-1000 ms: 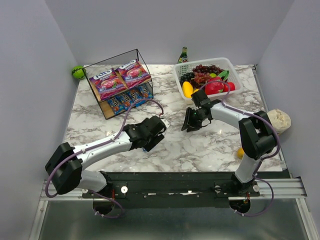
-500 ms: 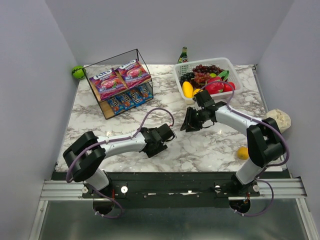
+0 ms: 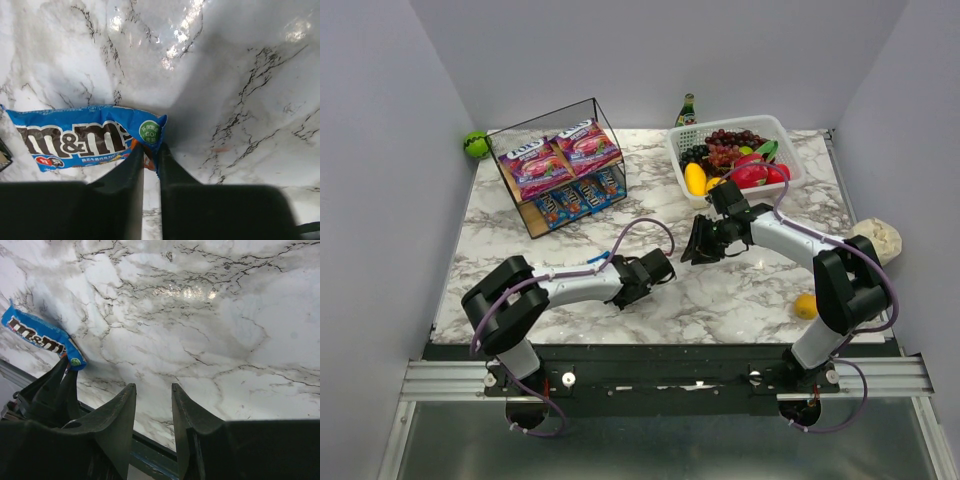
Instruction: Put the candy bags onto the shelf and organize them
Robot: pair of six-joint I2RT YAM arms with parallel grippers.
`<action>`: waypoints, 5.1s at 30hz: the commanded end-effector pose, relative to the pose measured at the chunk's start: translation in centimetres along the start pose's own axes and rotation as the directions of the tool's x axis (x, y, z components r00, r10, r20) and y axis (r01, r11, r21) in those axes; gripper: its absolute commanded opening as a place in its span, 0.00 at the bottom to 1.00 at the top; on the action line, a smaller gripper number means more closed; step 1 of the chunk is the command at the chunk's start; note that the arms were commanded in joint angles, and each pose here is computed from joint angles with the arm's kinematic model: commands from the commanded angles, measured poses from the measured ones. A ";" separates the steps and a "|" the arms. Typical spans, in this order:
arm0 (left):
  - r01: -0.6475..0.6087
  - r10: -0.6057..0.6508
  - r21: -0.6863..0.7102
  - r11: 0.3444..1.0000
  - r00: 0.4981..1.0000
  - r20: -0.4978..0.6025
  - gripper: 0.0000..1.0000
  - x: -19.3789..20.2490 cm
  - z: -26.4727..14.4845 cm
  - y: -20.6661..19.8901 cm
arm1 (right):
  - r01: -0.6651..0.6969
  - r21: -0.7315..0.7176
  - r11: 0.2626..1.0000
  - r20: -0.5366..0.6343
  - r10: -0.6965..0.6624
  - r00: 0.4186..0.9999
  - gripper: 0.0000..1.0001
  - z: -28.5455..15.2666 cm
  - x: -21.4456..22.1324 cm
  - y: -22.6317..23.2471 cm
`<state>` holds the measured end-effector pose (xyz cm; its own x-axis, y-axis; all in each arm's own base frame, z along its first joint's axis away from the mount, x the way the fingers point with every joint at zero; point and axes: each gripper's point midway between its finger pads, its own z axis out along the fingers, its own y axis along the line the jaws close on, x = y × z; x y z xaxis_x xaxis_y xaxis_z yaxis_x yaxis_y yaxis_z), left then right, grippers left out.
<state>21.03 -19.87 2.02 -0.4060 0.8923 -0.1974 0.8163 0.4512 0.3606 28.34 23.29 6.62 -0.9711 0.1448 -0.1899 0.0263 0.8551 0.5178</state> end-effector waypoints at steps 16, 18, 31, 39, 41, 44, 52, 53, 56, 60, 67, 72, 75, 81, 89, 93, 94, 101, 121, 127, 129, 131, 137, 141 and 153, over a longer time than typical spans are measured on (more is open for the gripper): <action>0.035 -0.049 -0.375 0.927 0.998 -0.027 0.00 2.9 -2.7 7.1 | 0.004 -0.023 1.000 0.033 -0.003 0.999 0.43 -0.9 -0.5 0.8; 0.043 -0.067 -0.430 0.902 0.997 -0.041 0.00 3.6 -2.9 8.6 | 0.006 -0.026 1.000 0.030 -0.005 1.000 0.43 -1.1 -0.4 0.9; 0.070 -0.085 -0.542 0.837 0.996 -0.003 0.00 4.9 -3.0 17.4 | 0.014 -0.054 0.998 0.005 -0.014 1.000 0.43 -2.2 1.3 0.8; -0.004 0.037 -0.523 0.852 0.998 0.051 0.00 4.1 -2.6 19.4 | 0.011 -0.056 0.998 -0.006 -0.011 1.000 0.42 -2.3 2.1 0.5; -0.027 0.053 -0.509 0.861 0.998 0.037 0.00 4.2 -2.3 19.9 | 0.010 -0.054 0.998 -0.007 -0.010 1.000 0.42 -2.3 2.2 0.4; -0.047 0.077 -0.489 0.871 0.996 0.041 0.00 4.3 -1.8 20.3 | 0.008 -0.055 0.998 -0.006 -0.008 1.000 0.42 -2.2 2.2 0.3; -0.045 0.092 -0.468 0.883 0.993 0.076 0.00 5.1 -1.0 22.7 | 0.006 -0.065 0.998 0.001 -0.006 1.000 0.42 -2.6 2.4 0.4; -0.036 0.081 -0.467 0.884 0.994 0.078 0.00 5.2 -0.9 23.1 | 0.004 -0.066 0.998 0.003 -0.004 1.000 0.42 -2.6 2.4 0.4; -0.010 0.056 -0.452 0.892 0.995 0.087 0.00 5.7 -0.5 23.9 | 0.002 -0.067 0.998 0.008 -0.001 1.000 0.42 -2.7 2.5 0.4; 0.001 0.044 -0.443 0.897 0.995 0.091 0.00 6.4 0.0 25.0 | -0.004 -0.066 0.998 0.019 0.005 1.000 0.42 -2.8 2.5 0.4; 0.019 0.021 -0.425 0.905 0.996 0.090 0.00 7.1 0.9 26.8 | -0.014 -0.065 0.998 0.023 0.015 1.000 0.42 -2.9 2.4 0.4; 0.028 0.007 -0.414 0.910 0.997 0.082 0.00 8.0 1.6 27.3 | -0.020 -0.063 0.998 0.030 0.022 0.999 0.42 -3.0 2.1 0.6; 0.037 -0.009 -0.407 0.912 0.997 0.072 0.00 8.5 2.1 27.3 | -0.024 -0.063 0.998 0.037 0.026 0.999 0.42 -3.0 1.8 0.7; 0.049 -0.033 -0.422 0.905 0.998 0.045 0.00 9.4 3.1 27.8 | -0.027 -0.062 0.998 0.036 0.030 0.999 0.42 -2.8 1.5 0.9; 0.068 -0.062 -0.449 0.891 0.998 0.028 0.00 10.0 3.7 29.2 | -0.025 -0.059 0.998 0.033 0.027 0.999 0.42 -2.5 1.0 1.1; 0.084 -0.083 -0.482 0.872 0.996 0.022 0.00 10.4 3.6 30.3 | -0.029 -0.054 0.998 0.024 0.030 0.999 0.42 -2.3 1.1 1.0; 0.086 -0.087 -0.480 0.873 0.996 0.019 0.00 10.6 3.7 30.4 | -0.029 -0.054 0.998 0.024 0.030 0.999 0.42 -2.3 1.0 1.0; 0.110 -0.105 -0.457 0.883 0.994 0.035 0.09 10.7 3.9 29.7 | -0.023 -0.048 0.999 0.024 0.024 0.999 0.42 -2.3 0.9 1.0; 0.222 -0.173 -0.397 0.891 0.972 0.157 0.54 9.2 1.4 28.8 | -0.018 -0.050 0.999 0.019 0.019 1.000 0.42 -2.1 1.0 0.9; 0.237 -0.176 -0.386 0.891 0.966 0.188 0.54 8.5 0.3 28.3 | -0.020 -0.048 0.999 0.016 0.021 1.000 0.42 -2.0 1.0 0.9; 0.250 -0.184 -0.376 0.892 0.962 0.203 0.51 8.1 0.0 28.1 | -0.021 -0.047 0.999 0.015 0.022 1.000 0.42 -2.0 1.1 0.8; 0.262 -0.189 -0.358 0.896 0.956 0.226 0.50 7.5 -0.5 27.8 | -0.020 -0.048 0.999 0.016 0.021 1.000 0.42 -2.0 1.0 0.8; 0.312 -0.227 -0.299 0.902 0.931 0.286 0.54 6.2 -0.9 26.3 | -0.021 -0.050 0.999 0.022 0.022 1.000 0.42 -2.0 0.9 0.9; 0.299 -0.225 -0.278 0.913 0.937 0.269 0.59 6.0 0.4 25.1 | -0.021 -0.054 0.998 0.024 0.022 0.999 0.42 -2.0 0.9 0.9; 0.271 -0.203 -0.277 0.922 0.947 0.249 0.61 5.4 1.5 23.2 | -0.034 -0.053 0.998 0.032 0.036 0.999 0.42 -2.2 1.2 0.7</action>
<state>38.67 -4.01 7.99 -0.4460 0.7621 -0.4694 0.5445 0.6473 0.5335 26.20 22.99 8.06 -0.9696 0.1741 -0.1722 0.0488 0.8265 0.5608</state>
